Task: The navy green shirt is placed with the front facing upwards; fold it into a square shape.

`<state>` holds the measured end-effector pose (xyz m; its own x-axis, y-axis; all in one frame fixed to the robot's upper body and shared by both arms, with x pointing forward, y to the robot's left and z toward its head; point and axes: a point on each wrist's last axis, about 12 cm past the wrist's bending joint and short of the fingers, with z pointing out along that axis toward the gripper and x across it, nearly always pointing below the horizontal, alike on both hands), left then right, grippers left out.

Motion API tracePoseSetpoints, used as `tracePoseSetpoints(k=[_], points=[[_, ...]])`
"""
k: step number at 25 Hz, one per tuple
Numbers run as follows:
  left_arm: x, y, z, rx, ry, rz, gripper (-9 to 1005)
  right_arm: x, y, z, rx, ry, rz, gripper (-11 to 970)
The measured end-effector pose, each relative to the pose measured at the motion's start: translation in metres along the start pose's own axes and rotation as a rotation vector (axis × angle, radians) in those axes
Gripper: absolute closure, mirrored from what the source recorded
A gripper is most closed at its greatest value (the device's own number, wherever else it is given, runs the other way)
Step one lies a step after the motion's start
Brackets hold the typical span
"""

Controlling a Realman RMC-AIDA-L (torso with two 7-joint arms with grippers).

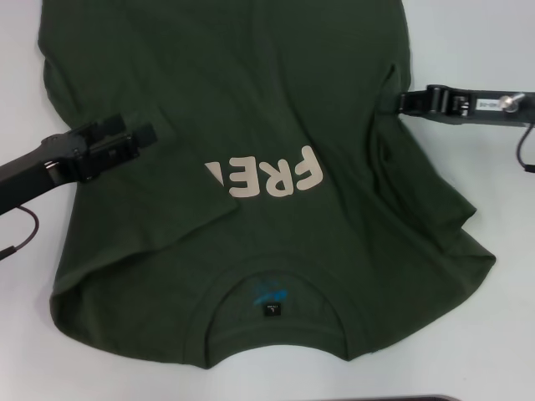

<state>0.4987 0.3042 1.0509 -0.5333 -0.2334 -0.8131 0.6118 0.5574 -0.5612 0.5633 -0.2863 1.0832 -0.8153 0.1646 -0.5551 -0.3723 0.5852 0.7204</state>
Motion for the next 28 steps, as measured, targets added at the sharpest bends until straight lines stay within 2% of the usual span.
tracePoseSetpoints(k=[13, 28], points=[[0.003, 0.003, 0.001, -0.023, 0.016, -0.005, 105, -0.008, 0.006, 0.035, 0.037, 0.052, -0.037, 951], [0.001, 0.005, 0.001, -0.037, 0.027, -0.001, 109, -0.021, 0.017, 0.063, 0.046, 0.071, -0.075, 950]])
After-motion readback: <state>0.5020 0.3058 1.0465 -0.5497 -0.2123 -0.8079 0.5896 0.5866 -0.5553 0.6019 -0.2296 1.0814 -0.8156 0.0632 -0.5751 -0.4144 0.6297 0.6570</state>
